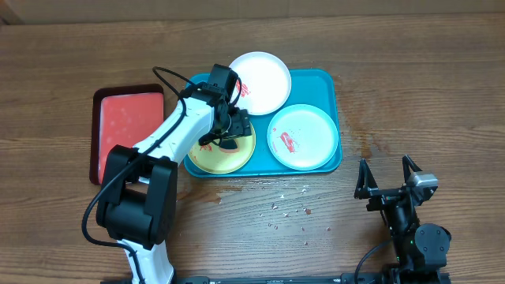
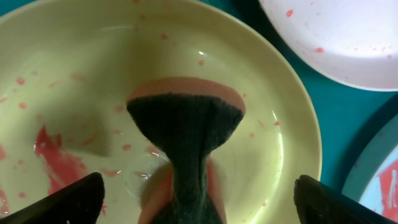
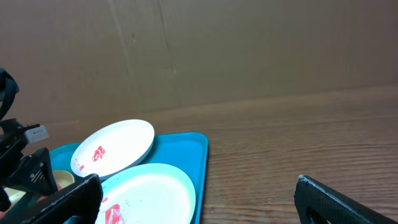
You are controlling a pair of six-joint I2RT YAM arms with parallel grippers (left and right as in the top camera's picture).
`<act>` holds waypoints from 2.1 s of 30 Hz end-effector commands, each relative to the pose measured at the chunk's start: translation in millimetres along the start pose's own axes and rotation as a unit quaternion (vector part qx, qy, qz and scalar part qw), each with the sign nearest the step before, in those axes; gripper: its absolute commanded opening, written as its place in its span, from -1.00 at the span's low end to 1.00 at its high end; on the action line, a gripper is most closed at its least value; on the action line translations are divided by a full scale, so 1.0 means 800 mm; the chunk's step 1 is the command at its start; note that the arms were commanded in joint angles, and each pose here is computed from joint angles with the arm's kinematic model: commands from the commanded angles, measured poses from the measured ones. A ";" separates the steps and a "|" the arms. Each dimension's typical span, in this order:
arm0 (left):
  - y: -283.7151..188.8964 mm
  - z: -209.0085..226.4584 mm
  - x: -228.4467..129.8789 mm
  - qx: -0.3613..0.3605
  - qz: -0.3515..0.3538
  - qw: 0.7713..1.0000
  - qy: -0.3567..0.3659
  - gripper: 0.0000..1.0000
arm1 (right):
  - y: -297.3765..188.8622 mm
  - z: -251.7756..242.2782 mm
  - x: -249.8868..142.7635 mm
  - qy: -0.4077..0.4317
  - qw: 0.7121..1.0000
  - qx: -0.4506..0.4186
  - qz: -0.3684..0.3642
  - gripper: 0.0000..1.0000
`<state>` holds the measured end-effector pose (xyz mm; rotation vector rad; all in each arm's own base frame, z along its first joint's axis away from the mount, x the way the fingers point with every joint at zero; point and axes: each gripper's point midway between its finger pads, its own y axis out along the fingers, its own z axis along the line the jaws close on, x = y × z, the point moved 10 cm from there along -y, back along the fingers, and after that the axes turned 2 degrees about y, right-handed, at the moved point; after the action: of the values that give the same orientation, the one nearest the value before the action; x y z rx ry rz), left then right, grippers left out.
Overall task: Clean dirty plates on tray and stack at the side
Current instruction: 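Carry the sponge with the left gripper onto the yellow plate, then reach the right gripper to the yellow plate rim and grip it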
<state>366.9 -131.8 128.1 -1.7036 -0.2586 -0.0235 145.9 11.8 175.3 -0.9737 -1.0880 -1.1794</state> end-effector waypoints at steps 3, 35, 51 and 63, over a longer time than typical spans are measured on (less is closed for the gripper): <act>-0.032 0.009 0.019 0.012 0.000 1.000 -0.004 0.97 | 0.000 -0.001 -0.003 -0.002 1.000 -0.002 -0.001 1.00; -0.222 0.099 0.085 0.010 -0.083 0.990 -0.113 1.00 | -0.120 0.076 0.249 -0.106 0.877 0.124 -0.453 1.00; -0.222 0.098 0.082 0.009 -0.074 0.991 -0.113 0.99 | 0.102 0.128 0.345 0.059 0.918 0.377 0.110 1.00; -0.222 0.097 0.087 0.005 -0.086 0.990 -0.112 1.00 | 0.295 0.152 0.160 0.158 0.873 0.117 0.446 1.00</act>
<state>387.5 -21.0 302.3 -1.6652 -0.5806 0.0618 351.7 113.5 331.3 -0.8267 -0.3783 -0.3932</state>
